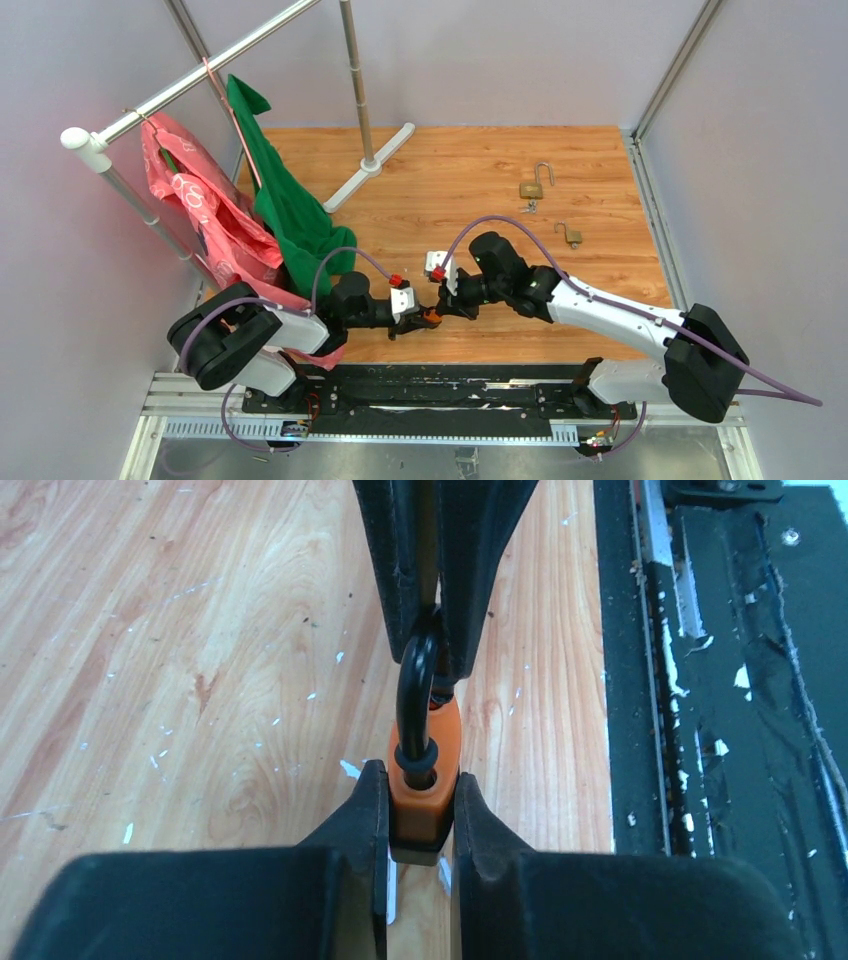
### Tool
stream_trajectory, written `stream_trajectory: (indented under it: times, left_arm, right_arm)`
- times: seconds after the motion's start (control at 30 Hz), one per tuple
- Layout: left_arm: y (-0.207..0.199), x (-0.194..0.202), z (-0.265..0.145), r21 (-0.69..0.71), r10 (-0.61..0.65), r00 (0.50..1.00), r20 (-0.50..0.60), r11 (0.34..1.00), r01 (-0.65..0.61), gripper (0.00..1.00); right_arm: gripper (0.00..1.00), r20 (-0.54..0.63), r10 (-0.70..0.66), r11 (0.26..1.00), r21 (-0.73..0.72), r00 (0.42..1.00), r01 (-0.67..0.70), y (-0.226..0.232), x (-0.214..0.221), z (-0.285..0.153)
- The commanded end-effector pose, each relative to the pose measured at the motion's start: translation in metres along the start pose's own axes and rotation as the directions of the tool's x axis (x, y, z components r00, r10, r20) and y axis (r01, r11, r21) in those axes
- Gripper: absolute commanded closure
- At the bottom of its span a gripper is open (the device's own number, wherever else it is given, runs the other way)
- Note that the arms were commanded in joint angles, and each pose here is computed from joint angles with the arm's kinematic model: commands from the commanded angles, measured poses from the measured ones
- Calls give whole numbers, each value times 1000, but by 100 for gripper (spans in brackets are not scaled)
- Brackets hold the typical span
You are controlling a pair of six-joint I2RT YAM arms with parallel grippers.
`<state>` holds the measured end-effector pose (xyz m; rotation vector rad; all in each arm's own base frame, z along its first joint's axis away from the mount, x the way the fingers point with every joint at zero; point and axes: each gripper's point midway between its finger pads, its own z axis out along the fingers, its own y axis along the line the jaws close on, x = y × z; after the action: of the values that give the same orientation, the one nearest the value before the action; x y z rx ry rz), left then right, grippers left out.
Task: Lock with the key
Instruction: Lock the lock.
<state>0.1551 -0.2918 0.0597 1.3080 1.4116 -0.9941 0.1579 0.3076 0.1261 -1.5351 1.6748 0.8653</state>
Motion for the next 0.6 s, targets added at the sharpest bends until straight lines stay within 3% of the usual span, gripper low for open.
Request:
stream_trajectory:
  times: [0.0, 0.17, 0.57]
  left_arm:
    - [4, -9, 1, -31, 16, 999, 40, 999, -15, 100]
    - [4, -5, -1, -49, -19, 999, 34, 999, 21, 100]
    - [-9, -1, 1, 46, 31, 999, 29, 998, -32, 100]
  right_arm:
    - [100, 46, 2, 1000, 29, 999, -4, -8, -7, -2]
    - [100, 48, 9, 999, 31, 999, -10, -7, 0, 0]
    - [100, 96, -81, 996, 40, 992, 78, -16, 5, 8]
